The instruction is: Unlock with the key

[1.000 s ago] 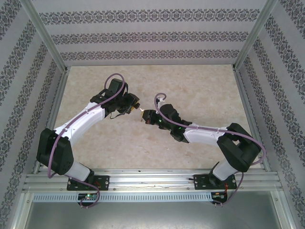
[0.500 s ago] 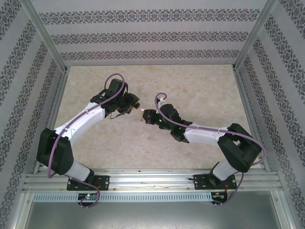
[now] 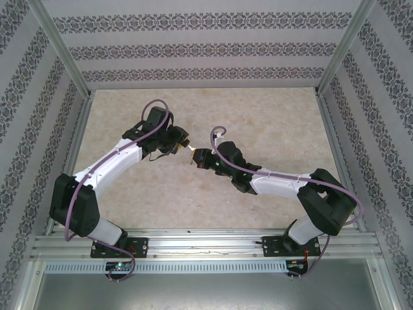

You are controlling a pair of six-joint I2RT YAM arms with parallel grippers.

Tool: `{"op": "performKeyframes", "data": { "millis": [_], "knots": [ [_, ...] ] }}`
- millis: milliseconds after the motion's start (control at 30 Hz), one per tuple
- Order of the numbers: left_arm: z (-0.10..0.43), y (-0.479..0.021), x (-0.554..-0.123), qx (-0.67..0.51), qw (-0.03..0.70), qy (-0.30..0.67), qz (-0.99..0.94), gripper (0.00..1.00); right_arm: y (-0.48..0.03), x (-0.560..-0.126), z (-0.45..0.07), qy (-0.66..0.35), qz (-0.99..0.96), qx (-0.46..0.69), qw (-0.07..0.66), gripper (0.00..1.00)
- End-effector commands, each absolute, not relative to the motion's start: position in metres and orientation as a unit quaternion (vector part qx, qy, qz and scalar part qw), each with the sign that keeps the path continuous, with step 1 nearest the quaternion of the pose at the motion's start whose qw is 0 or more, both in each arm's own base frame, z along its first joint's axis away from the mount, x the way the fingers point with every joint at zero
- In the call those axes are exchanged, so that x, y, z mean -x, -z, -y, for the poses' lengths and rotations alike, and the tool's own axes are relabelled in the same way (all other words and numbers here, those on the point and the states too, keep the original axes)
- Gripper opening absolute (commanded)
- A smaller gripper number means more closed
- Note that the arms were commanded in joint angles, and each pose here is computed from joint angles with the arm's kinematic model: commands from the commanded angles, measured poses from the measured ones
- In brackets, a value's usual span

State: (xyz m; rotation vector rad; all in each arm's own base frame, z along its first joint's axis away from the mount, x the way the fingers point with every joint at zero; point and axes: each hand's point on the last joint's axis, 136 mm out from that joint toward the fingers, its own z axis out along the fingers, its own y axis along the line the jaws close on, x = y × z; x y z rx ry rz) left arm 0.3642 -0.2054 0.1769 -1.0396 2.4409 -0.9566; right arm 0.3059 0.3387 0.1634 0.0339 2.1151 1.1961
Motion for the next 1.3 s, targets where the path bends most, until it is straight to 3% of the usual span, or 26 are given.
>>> {"op": "performKeyframes", "data": {
  "millis": [0,733,1267],
  "knots": [
    [0.211,-0.191,-0.366,0.356,0.177,0.353,-0.847,0.37,-0.178,-0.307,-0.346,-0.478,-0.801,-0.006,0.361,0.00],
    [0.217,-0.192,-0.366,0.350,0.174,0.361,-0.847,0.37,-0.176,-0.316,-0.349,-0.482,-0.800,-0.019,0.357,0.00],
    [0.219,-0.199,-0.361,0.330,0.210,0.324,-0.861,0.32,-0.230,-0.317,-0.371,-0.537,-0.749,-0.012,0.388,0.00]
  ]
}}
